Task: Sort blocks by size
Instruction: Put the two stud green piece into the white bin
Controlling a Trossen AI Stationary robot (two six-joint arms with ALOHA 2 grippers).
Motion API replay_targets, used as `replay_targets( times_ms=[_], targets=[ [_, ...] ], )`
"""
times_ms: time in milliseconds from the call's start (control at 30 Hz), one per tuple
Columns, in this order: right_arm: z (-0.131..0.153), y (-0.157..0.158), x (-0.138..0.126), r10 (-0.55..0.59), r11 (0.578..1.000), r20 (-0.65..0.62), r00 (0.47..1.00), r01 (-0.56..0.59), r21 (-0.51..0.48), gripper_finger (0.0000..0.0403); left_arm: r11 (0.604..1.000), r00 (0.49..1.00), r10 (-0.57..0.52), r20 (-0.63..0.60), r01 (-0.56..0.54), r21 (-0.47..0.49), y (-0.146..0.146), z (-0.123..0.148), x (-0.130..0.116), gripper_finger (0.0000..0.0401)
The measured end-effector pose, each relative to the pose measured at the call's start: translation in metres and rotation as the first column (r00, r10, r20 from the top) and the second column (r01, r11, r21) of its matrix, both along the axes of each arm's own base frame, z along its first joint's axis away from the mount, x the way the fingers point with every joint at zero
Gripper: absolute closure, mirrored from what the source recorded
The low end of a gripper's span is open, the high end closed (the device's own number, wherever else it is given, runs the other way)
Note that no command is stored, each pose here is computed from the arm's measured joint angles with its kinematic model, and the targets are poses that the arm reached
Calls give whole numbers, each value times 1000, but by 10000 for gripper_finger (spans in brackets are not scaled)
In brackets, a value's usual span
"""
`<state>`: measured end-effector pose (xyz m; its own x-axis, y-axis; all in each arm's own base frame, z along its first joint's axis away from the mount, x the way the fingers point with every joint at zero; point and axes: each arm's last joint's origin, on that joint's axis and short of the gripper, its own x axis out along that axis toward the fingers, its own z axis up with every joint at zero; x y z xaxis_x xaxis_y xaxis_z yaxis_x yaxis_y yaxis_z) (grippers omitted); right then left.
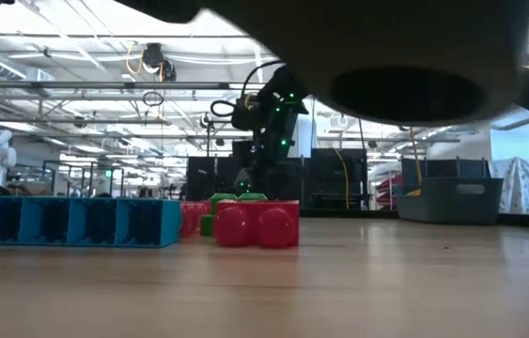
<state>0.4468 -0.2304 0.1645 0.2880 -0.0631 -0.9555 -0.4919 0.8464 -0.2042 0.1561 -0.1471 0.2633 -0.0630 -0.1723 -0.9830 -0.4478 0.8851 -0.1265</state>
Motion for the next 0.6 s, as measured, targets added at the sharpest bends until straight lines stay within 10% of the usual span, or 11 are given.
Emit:
replay_targets(
  times_ms=[600],
  targets=[
    [17,3,-13,-148,987,-54,988,151,60,355,995,997,3,82,-11,96,3,0,2,202]
  ],
)
